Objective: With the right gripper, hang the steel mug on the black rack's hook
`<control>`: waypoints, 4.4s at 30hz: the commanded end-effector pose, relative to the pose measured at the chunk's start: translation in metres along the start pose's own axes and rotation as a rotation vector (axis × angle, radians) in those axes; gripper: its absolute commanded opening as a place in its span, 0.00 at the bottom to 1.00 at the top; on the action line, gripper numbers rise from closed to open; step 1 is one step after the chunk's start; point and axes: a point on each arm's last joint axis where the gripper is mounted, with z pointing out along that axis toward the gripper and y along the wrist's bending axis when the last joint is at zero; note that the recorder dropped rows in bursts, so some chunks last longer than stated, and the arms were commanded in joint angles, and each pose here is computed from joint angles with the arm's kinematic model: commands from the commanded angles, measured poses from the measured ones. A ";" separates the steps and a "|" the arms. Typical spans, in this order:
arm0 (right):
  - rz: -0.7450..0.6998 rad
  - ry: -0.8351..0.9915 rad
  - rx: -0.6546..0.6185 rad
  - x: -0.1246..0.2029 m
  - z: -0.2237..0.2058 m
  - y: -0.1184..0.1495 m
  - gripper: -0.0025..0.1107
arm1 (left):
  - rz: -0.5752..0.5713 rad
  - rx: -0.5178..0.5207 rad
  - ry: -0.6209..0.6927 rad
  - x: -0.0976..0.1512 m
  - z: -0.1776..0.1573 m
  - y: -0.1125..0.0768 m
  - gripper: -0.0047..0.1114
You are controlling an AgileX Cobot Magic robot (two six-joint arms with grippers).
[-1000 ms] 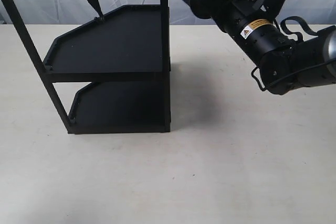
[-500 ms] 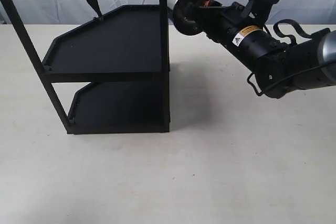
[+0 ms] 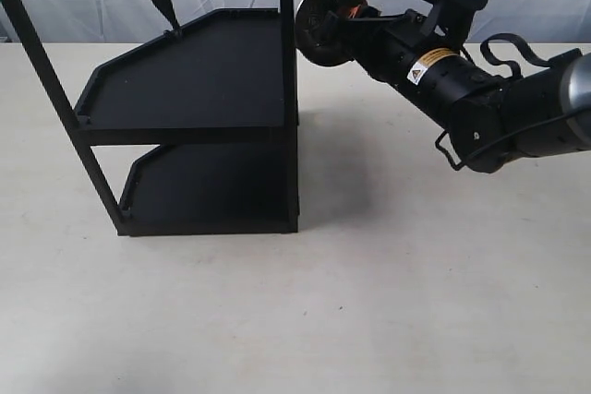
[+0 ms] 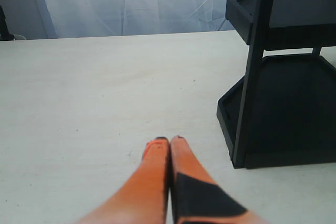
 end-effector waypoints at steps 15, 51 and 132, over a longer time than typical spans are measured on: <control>-0.133 0.102 -0.027 -0.040 -0.035 0.031 0.46 | -0.003 0.002 -0.010 -0.001 0.000 0.000 0.04; -0.332 0.293 0.243 -0.104 -0.251 0.042 0.02 | -0.003 0.002 -0.010 -0.001 0.000 0.000 0.04; -0.495 0.075 0.249 0.035 -0.316 -0.047 0.02 | 0.016 -0.004 -0.010 -0.001 0.000 0.000 0.04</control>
